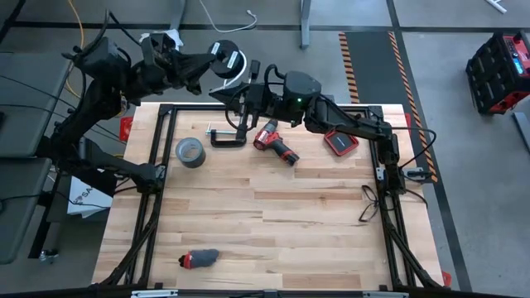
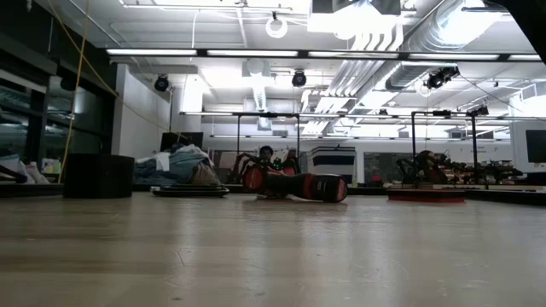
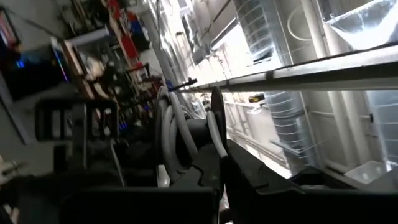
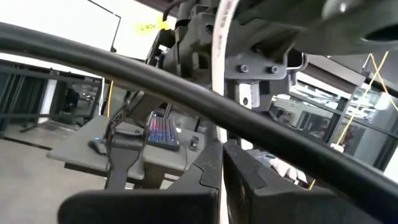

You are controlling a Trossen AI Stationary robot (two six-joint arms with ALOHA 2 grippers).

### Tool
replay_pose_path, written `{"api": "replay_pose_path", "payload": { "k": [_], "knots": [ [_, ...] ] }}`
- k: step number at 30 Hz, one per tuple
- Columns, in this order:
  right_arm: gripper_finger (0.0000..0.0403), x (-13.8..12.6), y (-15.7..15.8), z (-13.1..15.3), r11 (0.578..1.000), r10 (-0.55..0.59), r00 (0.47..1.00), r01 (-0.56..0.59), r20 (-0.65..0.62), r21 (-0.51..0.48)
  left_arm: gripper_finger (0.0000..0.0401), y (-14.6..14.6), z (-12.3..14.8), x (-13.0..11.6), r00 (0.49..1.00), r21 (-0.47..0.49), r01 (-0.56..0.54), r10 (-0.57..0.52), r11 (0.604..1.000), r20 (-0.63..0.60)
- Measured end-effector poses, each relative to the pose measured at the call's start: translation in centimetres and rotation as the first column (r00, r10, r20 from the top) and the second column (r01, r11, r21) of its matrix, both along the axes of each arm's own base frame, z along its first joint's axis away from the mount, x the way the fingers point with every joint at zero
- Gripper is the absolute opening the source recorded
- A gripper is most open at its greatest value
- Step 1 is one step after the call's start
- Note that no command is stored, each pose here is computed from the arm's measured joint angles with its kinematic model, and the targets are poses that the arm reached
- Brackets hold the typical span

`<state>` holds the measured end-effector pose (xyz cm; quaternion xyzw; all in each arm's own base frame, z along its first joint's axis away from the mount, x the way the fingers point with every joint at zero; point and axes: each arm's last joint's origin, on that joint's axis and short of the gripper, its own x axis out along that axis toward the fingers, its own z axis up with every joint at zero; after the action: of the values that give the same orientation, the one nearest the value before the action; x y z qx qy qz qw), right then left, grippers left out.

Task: Coil cords
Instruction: Coil the white cable wire into the black spool

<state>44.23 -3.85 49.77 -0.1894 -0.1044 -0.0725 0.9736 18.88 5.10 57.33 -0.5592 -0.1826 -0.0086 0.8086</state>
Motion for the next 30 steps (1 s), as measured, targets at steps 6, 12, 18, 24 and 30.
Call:
{"api": "replay_pose_path", "payload": {
  "k": [6, 12, 18, 24, 30],
  "knots": [
    [0.0, -0.2, -1.0, 0.3, 0.999, -0.032, 0.999, 0.032, 0.032, -0.009, 0.0, -0.4, -0.2, 0.6, 0.998, -0.057, 0.057, -0.057, 0.997, 0.003],
    [0.0, 0.3, -1.8, 0.2, 0.999, -0.047, 0.995, 0.049, 0.091, -0.013, 0.0, -1.0, -0.5, 1.8, 0.992, -0.086, 0.126, -0.127, 0.988, -0.01],
    [0.0, 0.7, -2.0, -0.1, 0.999, -0.047, 0.993, 0.049, 0.108, -0.02, 0.0, -1.1, -0.6, 2.1, 0.987, -0.097, 0.158, -0.16, 0.983, -0.014],
    [0.0, 0.4, -3.0, 0.1, 0.994, -0.088, 0.989, 0.095, 0.118, -0.055, 0.0, -1.4, -1.1, 1.3, 0.978, -0.101, 0.184, -0.192, 0.978, -0.081],
    [0.0, 0.0, -4.0, 0.3, 0.987, -0.135, 0.984, 0.143, 0.113, -0.071, 0.0, -1.7, -1.2, -0.4, 0.974, -0.091, 0.173, -0.184, 0.981, -0.131]
  ]
}}
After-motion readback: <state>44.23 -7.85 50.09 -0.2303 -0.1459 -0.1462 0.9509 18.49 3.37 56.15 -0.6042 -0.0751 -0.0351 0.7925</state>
